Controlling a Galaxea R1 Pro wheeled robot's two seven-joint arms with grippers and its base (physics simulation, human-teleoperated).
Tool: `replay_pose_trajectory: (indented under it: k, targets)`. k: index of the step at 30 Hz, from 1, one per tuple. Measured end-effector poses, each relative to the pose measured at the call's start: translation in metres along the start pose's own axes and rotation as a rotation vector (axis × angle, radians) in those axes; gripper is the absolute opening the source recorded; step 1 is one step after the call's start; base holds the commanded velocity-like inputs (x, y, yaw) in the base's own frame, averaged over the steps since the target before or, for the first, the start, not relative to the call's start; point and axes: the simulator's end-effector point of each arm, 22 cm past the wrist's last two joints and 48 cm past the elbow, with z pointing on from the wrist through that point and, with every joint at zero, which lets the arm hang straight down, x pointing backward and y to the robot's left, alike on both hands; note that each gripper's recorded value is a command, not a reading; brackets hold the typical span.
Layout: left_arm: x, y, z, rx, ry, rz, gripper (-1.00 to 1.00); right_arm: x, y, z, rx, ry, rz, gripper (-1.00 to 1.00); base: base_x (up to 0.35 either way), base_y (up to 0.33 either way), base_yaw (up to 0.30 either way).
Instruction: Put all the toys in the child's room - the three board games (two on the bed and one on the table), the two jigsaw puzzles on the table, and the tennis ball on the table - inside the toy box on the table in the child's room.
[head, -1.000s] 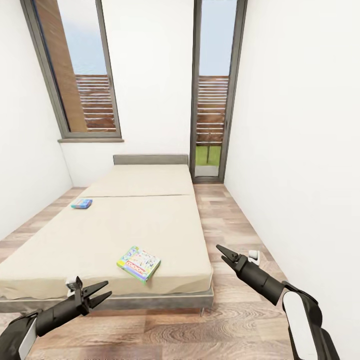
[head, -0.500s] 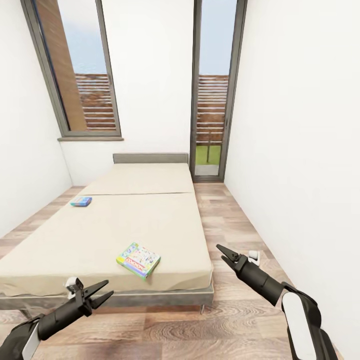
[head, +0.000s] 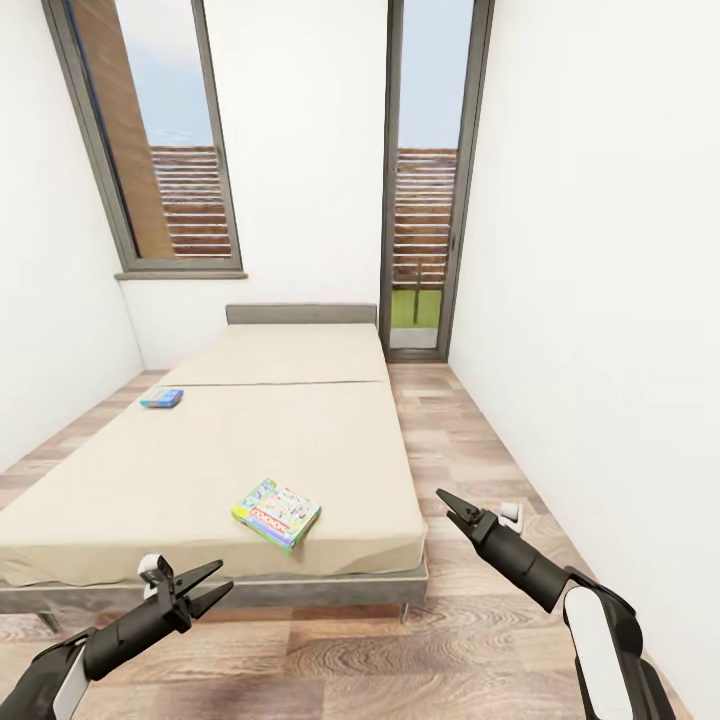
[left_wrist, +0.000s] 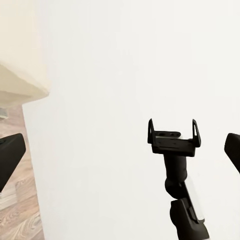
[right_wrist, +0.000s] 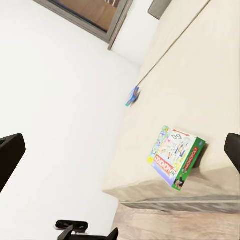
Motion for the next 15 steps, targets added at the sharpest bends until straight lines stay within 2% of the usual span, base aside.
replay_pose_trajectory:
  k: [15]
  targets:
    - [0.0008, 0.0019, -0.0004, 0.000, 0.000, 0.000, 1.00, 0.0009, -0.0013, -0.0004, -0.001, -0.002, 0.000, 1.00, 0.000, 0.000, 0.000]
